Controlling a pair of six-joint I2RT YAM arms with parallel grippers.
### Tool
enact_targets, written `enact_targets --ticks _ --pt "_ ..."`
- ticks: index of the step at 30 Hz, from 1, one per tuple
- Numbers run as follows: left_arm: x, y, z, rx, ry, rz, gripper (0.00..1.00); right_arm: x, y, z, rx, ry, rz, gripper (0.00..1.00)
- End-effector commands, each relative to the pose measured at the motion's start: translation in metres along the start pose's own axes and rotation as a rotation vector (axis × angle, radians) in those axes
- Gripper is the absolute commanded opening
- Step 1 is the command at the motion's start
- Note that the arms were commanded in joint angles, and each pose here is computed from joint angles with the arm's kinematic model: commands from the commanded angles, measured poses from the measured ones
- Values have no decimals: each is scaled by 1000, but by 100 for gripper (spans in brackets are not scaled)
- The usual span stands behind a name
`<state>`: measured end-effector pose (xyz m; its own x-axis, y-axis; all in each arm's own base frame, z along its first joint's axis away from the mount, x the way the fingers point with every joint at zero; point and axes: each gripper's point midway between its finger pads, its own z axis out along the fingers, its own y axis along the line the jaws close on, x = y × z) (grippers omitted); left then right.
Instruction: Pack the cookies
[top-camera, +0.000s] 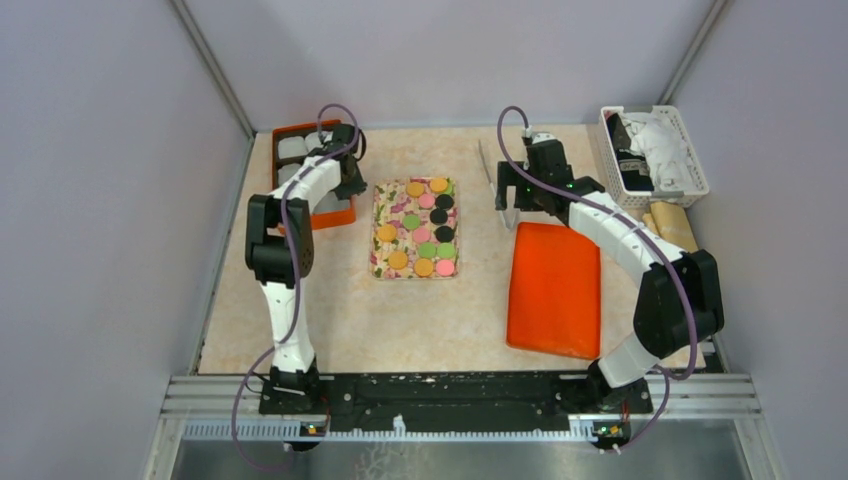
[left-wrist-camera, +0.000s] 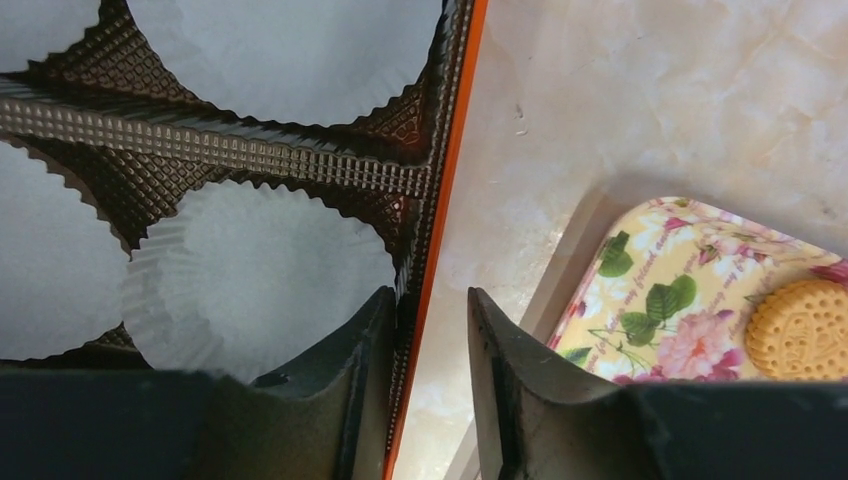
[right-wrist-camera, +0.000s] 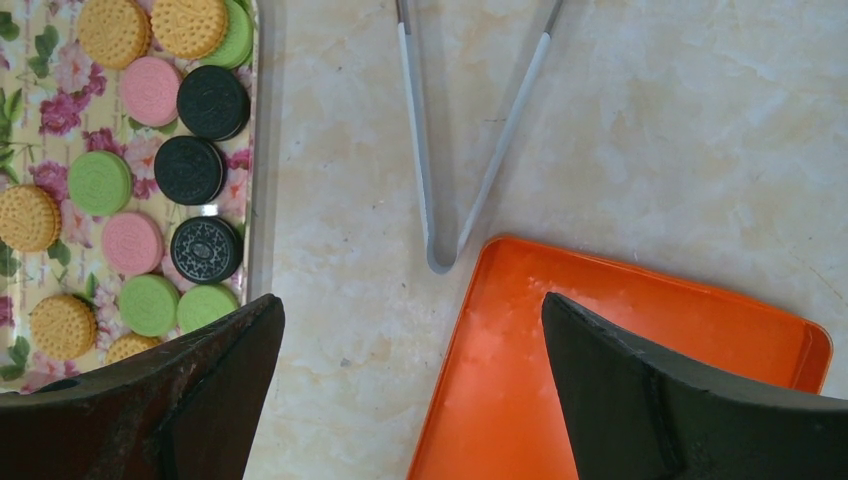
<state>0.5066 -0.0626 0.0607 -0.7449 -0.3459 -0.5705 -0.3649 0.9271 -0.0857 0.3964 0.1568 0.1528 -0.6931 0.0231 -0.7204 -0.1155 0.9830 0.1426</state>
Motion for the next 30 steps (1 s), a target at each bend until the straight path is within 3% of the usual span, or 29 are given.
enact_targets --ticks 1,4,6,15,25,30 --pt "1 -5 3 12 13 11 31 -14 8 -9 -22 -57 8 99" --pt "6 -7 2 26 37 16 9 -13 7 -9 -19 -60 8 99" --pt "12 -8 0 42 54 17 0 -13 7 -8 -17 -60 10 99" --pt "48 -16 -5 83 102 89 0 -11 8 -5 -23 -52 15 99" --pt "8 -50 -10 195 25 130 0 -7 9 -5 -30 -42 22 99" --pt "22 -56 -13 239 58 198 0 -6 13 -3 -49 -37 33 99"
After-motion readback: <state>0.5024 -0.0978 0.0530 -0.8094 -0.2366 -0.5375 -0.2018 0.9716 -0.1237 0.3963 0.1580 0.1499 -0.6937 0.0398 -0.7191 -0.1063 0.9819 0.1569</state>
